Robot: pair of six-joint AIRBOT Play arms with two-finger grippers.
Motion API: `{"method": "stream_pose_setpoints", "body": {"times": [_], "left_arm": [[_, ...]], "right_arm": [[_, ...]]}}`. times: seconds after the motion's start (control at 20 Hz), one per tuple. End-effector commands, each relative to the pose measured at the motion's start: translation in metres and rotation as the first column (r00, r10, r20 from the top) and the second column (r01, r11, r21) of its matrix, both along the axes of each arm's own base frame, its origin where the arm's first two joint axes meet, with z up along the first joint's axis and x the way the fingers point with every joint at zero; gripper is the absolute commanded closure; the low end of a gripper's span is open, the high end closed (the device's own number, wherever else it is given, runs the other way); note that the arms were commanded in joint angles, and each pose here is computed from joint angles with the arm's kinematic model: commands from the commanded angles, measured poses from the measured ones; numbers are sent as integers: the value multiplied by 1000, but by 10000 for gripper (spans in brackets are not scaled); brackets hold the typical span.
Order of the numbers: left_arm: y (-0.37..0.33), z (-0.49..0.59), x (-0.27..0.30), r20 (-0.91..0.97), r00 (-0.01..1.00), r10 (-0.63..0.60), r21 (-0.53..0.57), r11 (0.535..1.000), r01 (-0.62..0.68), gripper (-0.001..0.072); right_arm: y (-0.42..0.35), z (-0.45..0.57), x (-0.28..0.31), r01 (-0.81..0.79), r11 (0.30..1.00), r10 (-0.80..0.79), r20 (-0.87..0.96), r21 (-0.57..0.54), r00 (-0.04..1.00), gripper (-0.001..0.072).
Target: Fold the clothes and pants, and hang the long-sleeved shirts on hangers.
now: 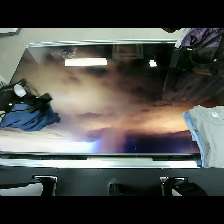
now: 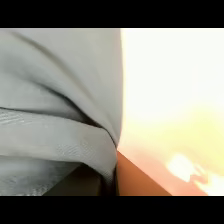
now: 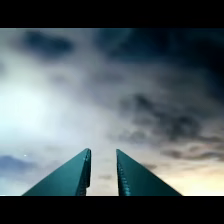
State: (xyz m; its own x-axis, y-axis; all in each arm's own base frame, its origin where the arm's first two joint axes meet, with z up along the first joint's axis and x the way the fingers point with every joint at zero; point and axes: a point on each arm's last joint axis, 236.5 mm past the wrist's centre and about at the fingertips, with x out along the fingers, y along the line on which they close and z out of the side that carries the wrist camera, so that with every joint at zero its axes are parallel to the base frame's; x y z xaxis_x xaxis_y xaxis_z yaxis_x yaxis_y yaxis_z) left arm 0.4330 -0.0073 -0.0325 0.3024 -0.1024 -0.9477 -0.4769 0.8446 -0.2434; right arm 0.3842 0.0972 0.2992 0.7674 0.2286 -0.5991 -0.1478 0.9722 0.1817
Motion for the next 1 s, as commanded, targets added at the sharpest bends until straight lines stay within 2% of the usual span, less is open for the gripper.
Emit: {"method": "stream_pose_setpoints", "body": {"times": [0.0,0.15,0.3,0.45,0.55,0.6,0.65,0.7,0.75,0.8,0.95], "left_arm": [[-140,35,-6,86,980,-178,-206,960,192,692],[-257,68,-23,223,923,-315,-289,883,371,692],[-346,78,-44,315,898,-306,-360,837,412,693],[-400,36,-71,259,914,-314,-412,820,398,691],[-415,9,-82,221,917,-331,-417,818,396,675],[-415,1,-82,207,919,-335,-413,822,392,609],[-410,1,-79,208,919,-335,-407,825,393,441],[-401,6,-73,213,916,-339,-398,826,398,213],[-385,19,-62,241,904,-354,-376,824,423,73],[-365,36,-50,282,883,-377,-338,822,459,73],[-278,89,-19,362,833,-419,-192,841,506,74]], "right_arm": [[-4,-3,-10,3,1000,-4,-26,-18,1000,493],[-14,6,-19,16,999,-17,-2,-48,1000,461],[-25,20,-30,43,997,-40,42,-66,998,461],[-29,22,-44,43,996,-41,30,-74,999,461],[-32,8,-55,16,992,-21,-41,-122,999,460],[-33,2,-60,4,990,-14,-72,-139,997,460],[-34,-1,-63,0,990,-12,-86,-144,996,460],[-34,-1,-62,0,990,-12,-85,-144,996,456],[-34,-1,-59,4,989,-16,-79,-147,997,389],[-41,-2,-53,30,985,-42,-70,-172,997,340],[-86,-17,-22,181,935,-210,-65,-304,976,331]]}}
